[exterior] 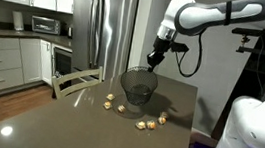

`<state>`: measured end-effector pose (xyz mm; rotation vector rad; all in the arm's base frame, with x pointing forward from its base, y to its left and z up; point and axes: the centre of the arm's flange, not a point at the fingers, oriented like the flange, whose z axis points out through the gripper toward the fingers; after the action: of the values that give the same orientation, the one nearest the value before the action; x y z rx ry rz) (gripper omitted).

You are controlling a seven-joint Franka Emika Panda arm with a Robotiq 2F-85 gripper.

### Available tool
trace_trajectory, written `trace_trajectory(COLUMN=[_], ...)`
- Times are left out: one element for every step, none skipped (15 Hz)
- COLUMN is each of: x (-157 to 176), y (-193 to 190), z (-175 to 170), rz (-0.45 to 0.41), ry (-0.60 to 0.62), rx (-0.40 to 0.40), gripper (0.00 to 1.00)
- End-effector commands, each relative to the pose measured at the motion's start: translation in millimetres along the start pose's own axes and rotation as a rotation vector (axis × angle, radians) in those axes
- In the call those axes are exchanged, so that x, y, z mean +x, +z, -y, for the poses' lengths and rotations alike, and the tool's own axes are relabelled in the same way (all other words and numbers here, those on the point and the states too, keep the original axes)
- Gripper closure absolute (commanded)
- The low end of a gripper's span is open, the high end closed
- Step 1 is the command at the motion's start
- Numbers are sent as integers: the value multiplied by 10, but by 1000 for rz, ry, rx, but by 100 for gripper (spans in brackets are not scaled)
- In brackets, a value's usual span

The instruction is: Empty the basket onto the counter

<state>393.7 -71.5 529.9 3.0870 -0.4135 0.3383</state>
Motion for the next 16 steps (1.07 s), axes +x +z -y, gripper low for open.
trace_trajectory(x=[122, 155, 179, 207, 224, 245, 264, 284, 300, 318, 334, 351, 361, 370, 375, 375], y=[74, 92, 112, 140, 168, 202, 229, 258, 285, 309, 336, 361, 379, 401, 417, 433], z=[-185, -243, -288, -344, -388, -442, -486, -537, -575, -615, -648, -683, -713, -747, -769, -787], rz=[-32, -45, -51, -56, -60, -61, -61, -58, -55, -52, -52, -52, -50, -48, -45, -43], ry=[-10, -8, -3, 5, 10, 23, 36, 45, 52, 61, 69, 78, 85, 94, 101, 113], rx=[66, 79, 81, 75, 66, 50, 44, 46, 51, 57, 56, 58, 59, 65, 70, 80], gripper=[99, 99, 99, 99, 99, 99, 99, 99, 99, 99, 99, 99, 99, 99, 99, 99])
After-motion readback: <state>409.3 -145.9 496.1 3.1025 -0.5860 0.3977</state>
